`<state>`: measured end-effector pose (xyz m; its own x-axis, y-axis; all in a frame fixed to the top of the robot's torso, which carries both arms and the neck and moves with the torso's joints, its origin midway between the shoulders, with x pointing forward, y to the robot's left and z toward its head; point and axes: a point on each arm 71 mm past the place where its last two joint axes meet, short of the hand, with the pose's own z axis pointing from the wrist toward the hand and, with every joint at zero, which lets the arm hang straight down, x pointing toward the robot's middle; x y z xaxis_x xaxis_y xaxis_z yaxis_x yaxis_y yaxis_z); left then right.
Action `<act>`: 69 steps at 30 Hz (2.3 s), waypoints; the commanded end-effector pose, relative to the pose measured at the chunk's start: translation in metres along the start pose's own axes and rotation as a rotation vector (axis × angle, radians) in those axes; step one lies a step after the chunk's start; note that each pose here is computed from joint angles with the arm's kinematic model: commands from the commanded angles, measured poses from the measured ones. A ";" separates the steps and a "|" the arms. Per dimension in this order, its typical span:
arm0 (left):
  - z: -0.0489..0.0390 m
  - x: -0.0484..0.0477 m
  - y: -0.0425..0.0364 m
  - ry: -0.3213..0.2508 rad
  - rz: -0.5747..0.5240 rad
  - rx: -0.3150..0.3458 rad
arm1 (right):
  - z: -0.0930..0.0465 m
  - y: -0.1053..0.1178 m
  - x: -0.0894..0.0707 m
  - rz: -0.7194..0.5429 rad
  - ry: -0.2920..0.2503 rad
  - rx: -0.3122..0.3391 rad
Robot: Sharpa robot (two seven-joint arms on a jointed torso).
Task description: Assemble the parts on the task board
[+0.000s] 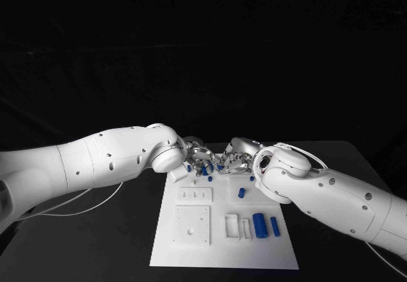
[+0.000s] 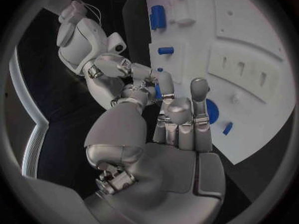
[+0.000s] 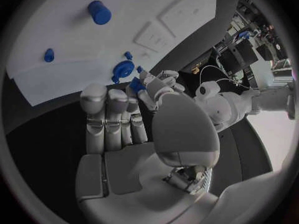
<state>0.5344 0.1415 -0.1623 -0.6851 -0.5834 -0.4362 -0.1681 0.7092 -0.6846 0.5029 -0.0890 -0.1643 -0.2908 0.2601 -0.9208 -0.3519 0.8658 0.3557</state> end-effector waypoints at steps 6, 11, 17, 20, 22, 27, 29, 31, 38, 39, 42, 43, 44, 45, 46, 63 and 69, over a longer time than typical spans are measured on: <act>-0.0003 0.0000 0.0004 -0.003 -0.004 0.003 | -0.002 -0.005 -0.005 0.025 -0.045 -0.015; -0.0014 -0.0030 0.0026 -0.021 0.002 0.002 | -0.006 -0.012 -0.005 0.029 -0.054 -0.013; -0.0024 -0.0071 0.0057 -0.042 0.009 -0.003 | -0.014 -0.020 -0.005 0.032 -0.048 -0.015; -0.0031 -0.0089 0.0076 -0.049 0.014 -0.006 | -0.019 -0.026 -0.005 0.030 -0.043 -0.012; -0.0038 -0.0102 0.0095 -0.053 0.017 -0.010 | -0.024 -0.032 -0.005 0.027 -0.037 -0.007; -0.0061 -0.0135 0.0150 -0.059 0.027 -0.023 | -0.035 -0.049 -0.008 0.037 -0.051 0.015; -0.0077 -0.0149 0.0184 -0.059 0.040 -0.034 | -0.039 -0.061 -0.014 0.066 -0.093 0.030; -0.0090 -0.0157 0.0212 -0.057 0.055 -0.042 | -0.040 -0.071 -0.022 0.119 -0.137 0.033; -0.0153 -0.0176 0.0306 -0.072 0.093 -0.066 | -0.040 -0.107 -0.062 0.369 -0.328 0.013; -0.0166 -0.0184 0.0322 -0.081 0.097 -0.070 | -0.040 -0.112 -0.067 0.399 -0.351 0.013; -0.0202 -0.0188 0.0383 -0.104 0.109 -0.084 | -0.036 -0.128 -0.080 0.465 -0.412 0.027; -0.0213 -0.0182 0.0406 -0.108 0.113 -0.090 | -0.036 -0.132 -0.083 0.478 -0.429 0.033; -0.0222 -0.0177 0.0422 -0.111 0.117 -0.094 | -0.035 -0.136 -0.085 0.486 -0.441 0.038; -0.0231 -0.0172 0.0437 -0.115 0.123 -0.098 | -0.034 -0.139 -0.086 0.492 -0.453 0.042; -0.0242 -0.0164 0.0452 -0.120 0.132 -0.102 | -0.033 -0.143 -0.088 0.498 -0.466 0.046; -0.0270 0.0041 0.0521 -0.148 0.202 -0.125 | -0.019 -0.171 -0.103 0.631 -0.590 0.085; -0.0237 0.0090 0.0572 -0.143 0.195 -0.138 | -0.018 -0.168 -0.103 0.640 -0.587 0.080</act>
<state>0.5012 0.1861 -0.1919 -0.6261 -0.4694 -0.6226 -0.1391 0.8529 -0.5031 0.5767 -0.2705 -0.1288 0.0989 0.8525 -0.5132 -0.1860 0.5225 0.8321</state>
